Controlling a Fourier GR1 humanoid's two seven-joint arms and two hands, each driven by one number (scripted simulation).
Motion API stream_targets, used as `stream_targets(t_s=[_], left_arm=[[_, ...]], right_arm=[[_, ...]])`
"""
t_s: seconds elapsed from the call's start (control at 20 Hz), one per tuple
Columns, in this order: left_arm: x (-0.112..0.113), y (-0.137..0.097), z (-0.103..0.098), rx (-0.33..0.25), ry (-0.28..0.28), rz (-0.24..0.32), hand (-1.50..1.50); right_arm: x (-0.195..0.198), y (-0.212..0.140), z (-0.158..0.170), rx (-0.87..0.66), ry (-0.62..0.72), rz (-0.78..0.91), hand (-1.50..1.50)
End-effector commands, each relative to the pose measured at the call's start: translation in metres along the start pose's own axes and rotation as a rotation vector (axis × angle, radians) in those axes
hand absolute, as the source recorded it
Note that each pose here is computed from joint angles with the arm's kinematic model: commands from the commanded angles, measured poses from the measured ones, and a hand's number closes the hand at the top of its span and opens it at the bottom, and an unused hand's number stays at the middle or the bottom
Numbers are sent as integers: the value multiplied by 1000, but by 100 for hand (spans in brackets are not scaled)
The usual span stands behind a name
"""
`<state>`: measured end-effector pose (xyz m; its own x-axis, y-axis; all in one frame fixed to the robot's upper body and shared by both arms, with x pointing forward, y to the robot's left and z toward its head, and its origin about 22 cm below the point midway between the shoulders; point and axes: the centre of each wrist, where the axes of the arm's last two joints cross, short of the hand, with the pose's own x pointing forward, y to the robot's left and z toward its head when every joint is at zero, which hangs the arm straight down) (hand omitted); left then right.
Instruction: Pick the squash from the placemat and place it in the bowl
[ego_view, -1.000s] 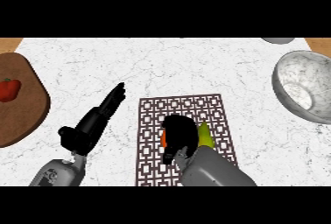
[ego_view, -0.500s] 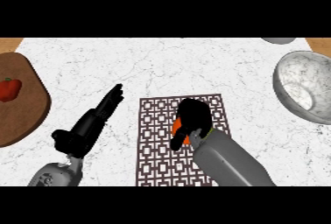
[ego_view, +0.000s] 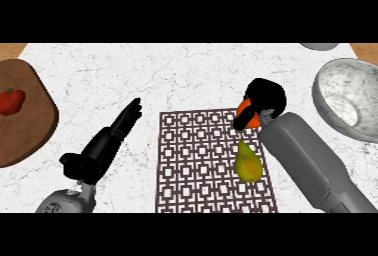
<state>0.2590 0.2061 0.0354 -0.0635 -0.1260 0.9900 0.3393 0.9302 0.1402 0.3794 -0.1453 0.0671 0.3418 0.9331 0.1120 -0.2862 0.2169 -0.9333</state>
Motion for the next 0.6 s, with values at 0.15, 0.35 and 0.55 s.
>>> stream_targets(t_s=[0.15, 0.35, 0.55], left_arm=[[-8, 3, 3, 16, 20, 8, 0], [-9, 7, -2, 22, -1, 10, 0], [-12, -2, 2, 6, 9, 12, 0]], right_arm=[[-9, -57, 5, -321, 87, 1, 150], [12, -104, 32, -562, 40, -189, 150], [-4, -127, 35, -653, 49, -357, 150]])
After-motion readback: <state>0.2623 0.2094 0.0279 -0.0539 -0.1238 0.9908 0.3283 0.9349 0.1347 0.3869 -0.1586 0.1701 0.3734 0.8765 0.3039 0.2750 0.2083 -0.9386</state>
